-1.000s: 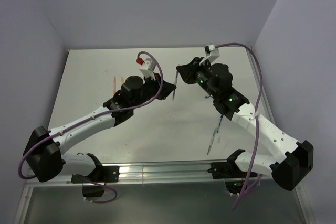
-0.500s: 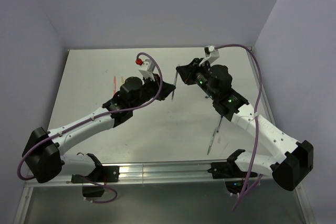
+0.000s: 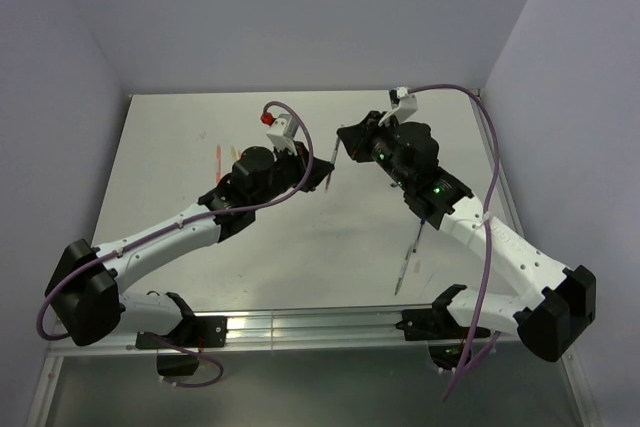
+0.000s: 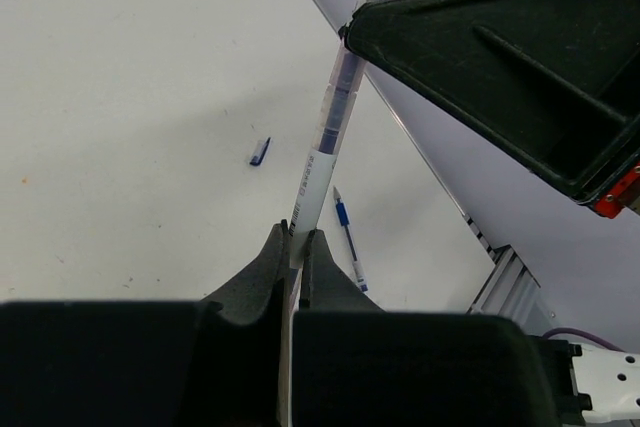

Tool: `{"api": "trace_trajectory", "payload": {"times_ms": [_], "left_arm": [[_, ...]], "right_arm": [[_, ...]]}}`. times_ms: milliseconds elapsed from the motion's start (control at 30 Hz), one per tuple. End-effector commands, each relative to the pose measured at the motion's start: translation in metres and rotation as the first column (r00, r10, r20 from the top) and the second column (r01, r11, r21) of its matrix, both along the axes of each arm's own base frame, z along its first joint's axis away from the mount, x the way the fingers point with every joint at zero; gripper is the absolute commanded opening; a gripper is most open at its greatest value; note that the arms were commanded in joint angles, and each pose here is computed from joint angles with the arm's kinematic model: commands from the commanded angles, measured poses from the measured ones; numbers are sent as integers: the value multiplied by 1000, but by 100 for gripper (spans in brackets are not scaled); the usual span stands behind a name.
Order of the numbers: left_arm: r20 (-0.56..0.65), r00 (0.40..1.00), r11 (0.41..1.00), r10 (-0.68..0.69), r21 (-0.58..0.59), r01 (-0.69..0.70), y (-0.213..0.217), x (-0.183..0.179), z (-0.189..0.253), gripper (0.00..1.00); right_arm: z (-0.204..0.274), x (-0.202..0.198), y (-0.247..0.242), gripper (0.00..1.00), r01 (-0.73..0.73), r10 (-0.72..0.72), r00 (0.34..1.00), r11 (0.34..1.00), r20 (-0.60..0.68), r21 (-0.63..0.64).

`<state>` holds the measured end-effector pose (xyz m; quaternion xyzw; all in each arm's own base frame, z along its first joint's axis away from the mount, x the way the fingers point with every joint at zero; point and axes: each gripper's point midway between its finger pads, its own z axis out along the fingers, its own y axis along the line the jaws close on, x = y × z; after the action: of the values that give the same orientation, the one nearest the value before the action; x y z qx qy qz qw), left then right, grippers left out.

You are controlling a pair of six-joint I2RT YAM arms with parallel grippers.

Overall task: Insert the pens into the pen caps
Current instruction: Insert the pen cap onto the pen.

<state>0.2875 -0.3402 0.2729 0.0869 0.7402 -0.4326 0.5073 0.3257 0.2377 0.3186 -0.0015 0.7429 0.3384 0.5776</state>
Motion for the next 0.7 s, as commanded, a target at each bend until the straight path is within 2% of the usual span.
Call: {"api": "trace_trajectory", "payload": {"times_ms": [0, 267, 667], "left_arm": [[159, 968, 970, 194, -179, -165, 19, 37, 82, 0], [154, 969, 973, 194, -153, -171, 14, 42, 71, 0], [160, 960, 970, 230, -123, -212, 16, 50, 64, 0]], "right_arm": [[-45, -26, 13, 0, -96, 79, 978, 992, -192, -84], [-56, -22, 13, 0, -59, 27, 958, 993, -287, -105], [-77, -25, 18, 0, -61, 1, 931, 987, -365, -152]]}}
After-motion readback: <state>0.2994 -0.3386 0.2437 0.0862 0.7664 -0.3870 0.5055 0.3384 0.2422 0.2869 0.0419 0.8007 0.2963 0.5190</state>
